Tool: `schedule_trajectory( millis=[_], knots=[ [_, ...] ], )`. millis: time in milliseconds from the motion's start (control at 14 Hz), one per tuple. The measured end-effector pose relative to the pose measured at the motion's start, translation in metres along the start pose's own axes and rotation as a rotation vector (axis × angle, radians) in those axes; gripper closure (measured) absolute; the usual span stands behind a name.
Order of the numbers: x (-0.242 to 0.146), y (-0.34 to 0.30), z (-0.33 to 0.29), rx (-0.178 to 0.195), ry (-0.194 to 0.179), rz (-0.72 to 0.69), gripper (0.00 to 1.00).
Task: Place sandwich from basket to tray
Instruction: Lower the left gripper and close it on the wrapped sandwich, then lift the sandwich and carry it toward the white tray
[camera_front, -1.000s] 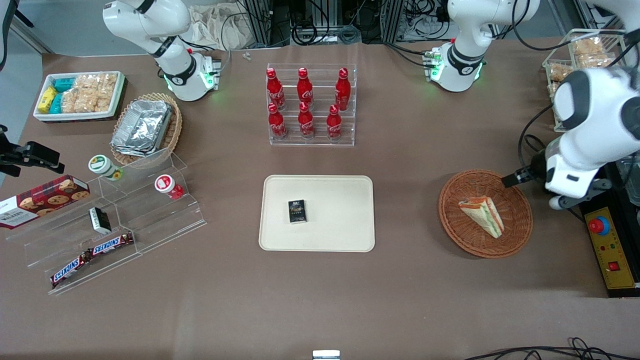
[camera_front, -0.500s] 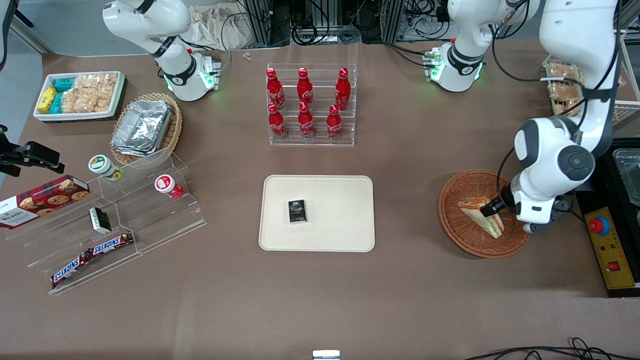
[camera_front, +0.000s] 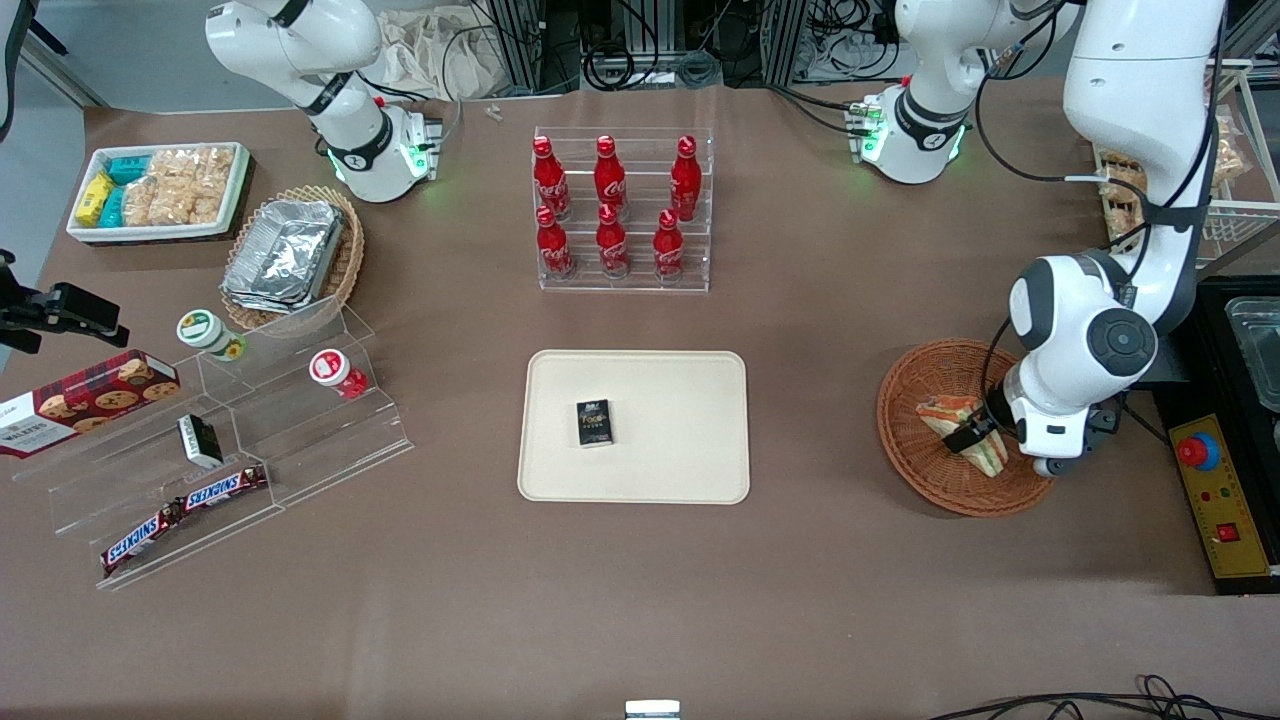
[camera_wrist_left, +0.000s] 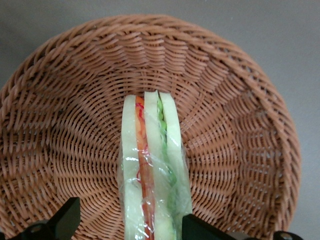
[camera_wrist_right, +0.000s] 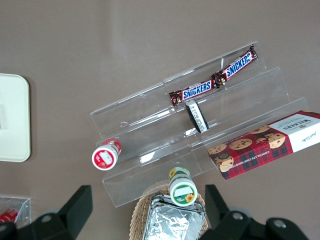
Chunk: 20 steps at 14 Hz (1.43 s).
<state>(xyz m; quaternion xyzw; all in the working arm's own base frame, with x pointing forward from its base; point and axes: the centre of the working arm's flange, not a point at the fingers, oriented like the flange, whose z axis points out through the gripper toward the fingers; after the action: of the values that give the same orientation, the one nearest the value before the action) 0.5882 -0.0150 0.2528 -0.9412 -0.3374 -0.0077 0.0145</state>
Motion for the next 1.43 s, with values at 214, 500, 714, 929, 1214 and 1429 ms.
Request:
schedule_trajectory(
  millis=[214, 500, 714, 929, 1214, 1429],
  knots=[
    [0.003, 0.003, -0.025, -0.008, 0.003, -0.034, 0.0],
    [-0.002, 0.009, -0.035, 0.007, -0.018, -0.027, 0.0],
    [-0.015, 0.015, 0.018, 0.049, -0.055, -0.007, 0.0],
    [-0.014, 0.016, 0.037, 0.06, -0.06, -0.014, 0.32],
    [-0.004, 0.023, 0.007, 0.022, -0.024, -0.018, 0.61],
    [-0.01, 0.037, -0.068, 0.029, -0.051, 0.015, 0.63]
  ],
)
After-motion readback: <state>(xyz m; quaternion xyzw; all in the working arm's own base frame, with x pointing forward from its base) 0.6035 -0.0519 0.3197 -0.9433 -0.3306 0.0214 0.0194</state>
